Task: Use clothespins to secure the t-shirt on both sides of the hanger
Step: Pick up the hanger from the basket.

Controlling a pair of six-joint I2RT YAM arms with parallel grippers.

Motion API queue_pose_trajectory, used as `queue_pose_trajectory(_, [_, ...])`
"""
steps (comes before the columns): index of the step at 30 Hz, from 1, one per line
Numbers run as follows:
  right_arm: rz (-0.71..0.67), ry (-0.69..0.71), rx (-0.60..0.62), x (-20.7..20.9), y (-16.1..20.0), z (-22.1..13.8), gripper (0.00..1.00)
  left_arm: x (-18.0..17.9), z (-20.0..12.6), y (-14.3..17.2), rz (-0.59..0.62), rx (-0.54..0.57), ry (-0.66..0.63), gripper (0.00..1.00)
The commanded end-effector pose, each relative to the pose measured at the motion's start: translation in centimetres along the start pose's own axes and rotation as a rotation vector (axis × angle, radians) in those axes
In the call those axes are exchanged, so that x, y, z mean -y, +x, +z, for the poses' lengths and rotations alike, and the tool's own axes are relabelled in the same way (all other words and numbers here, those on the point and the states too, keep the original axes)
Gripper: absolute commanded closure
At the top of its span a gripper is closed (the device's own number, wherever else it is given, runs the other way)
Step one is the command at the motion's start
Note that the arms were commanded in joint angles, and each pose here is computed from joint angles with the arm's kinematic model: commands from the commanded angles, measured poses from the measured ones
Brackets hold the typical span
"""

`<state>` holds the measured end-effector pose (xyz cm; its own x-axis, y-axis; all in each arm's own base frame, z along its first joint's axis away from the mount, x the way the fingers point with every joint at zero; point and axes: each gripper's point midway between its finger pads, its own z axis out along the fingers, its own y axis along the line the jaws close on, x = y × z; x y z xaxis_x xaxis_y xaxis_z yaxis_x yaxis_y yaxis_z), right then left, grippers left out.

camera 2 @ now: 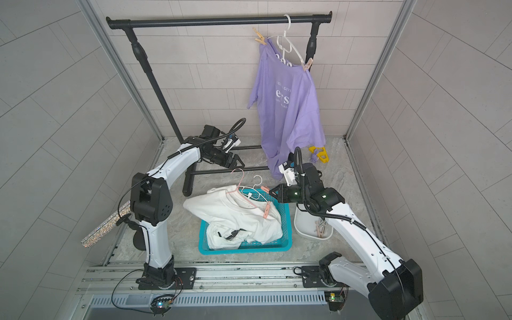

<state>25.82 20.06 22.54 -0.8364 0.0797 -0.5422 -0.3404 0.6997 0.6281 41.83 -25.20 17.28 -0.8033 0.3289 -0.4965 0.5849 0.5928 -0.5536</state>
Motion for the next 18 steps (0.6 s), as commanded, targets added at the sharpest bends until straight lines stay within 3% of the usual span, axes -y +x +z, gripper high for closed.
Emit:
queue_pose_trajectory(1, [-0.037, -0.014, 0.021, -0.8, -0.9, -0.6, 1.0, 1.4, -0.1, 0.2, 0.017, -0.013, 0.101, 0.32])
queue_pose_trajectory(7, [-0.034, -0.012, 0.02, -0.7, -0.8, -0.5, 1.0, 1.8, 0.8, 1.2, -0.018, -0.039, 0.178, 0.4])
queue_pose_trajectory(18, [-0.028, -0.016, 0.024, -0.6, -0.7, -0.3, 1.0, 1.9, 1.8, 2.3, -0.061, -0.064, 0.249, 0.43])
